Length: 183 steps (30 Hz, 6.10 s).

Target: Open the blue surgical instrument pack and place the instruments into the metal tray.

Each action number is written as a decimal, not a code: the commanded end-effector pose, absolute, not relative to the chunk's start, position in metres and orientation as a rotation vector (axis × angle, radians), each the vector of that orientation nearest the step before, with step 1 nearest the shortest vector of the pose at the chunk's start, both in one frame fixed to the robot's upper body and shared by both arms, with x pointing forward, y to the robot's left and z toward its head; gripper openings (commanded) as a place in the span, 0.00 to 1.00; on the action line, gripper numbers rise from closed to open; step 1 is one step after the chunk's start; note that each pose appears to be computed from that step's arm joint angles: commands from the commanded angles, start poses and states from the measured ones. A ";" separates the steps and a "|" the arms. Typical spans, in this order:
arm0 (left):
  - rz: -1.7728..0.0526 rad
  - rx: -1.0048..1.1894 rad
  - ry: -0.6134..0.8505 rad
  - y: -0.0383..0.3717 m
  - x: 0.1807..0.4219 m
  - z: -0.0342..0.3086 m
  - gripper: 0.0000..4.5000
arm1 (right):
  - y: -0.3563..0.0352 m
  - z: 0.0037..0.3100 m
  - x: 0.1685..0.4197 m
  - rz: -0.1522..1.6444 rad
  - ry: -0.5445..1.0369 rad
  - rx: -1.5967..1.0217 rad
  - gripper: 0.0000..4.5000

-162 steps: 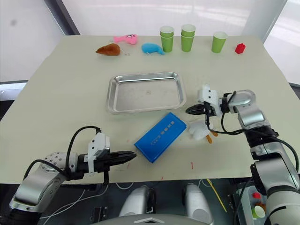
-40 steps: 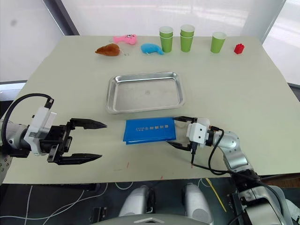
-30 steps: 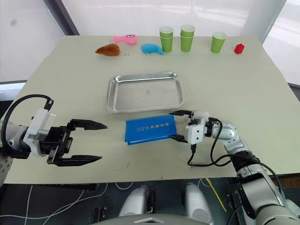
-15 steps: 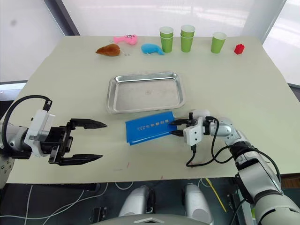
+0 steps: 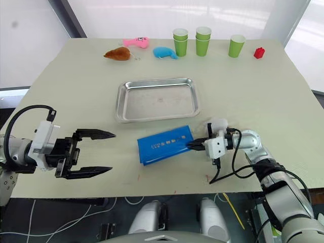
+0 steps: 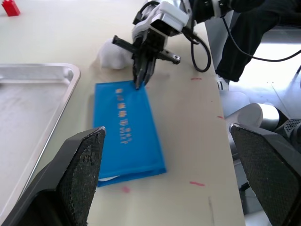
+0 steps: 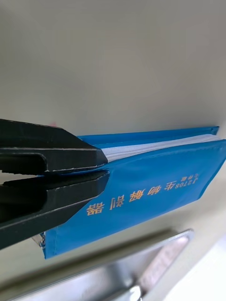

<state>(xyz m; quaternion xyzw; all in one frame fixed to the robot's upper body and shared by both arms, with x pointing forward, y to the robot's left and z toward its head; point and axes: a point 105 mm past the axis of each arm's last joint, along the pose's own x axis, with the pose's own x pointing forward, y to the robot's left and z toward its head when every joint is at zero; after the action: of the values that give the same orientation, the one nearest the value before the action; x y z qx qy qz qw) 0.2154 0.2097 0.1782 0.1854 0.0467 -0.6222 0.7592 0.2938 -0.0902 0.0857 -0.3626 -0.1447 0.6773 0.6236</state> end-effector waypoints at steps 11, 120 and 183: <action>-1.422 0.384 0.085 0.200 0.209 0.177 1.00 | -0.108 0.142 0.266 1.637 -0.032 -0.499 0.02; -1.369 0.259 -0.063 0.116 0.320 0.112 0.00 | -0.246 0.232 0.321 0.930 -0.061 0.305 0.01; -1.374 0.297 -0.097 0.115 0.340 0.125 0.00 | -0.067 0.111 0.274 1.426 -0.091 -0.520 0.19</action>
<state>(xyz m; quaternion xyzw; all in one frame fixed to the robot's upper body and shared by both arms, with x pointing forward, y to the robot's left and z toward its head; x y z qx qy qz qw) 0.3404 0.1136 0.1248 0.1200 -0.0469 -0.6314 0.7647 0.2776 -0.0684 0.1071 -0.2415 -0.0264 0.6396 0.7293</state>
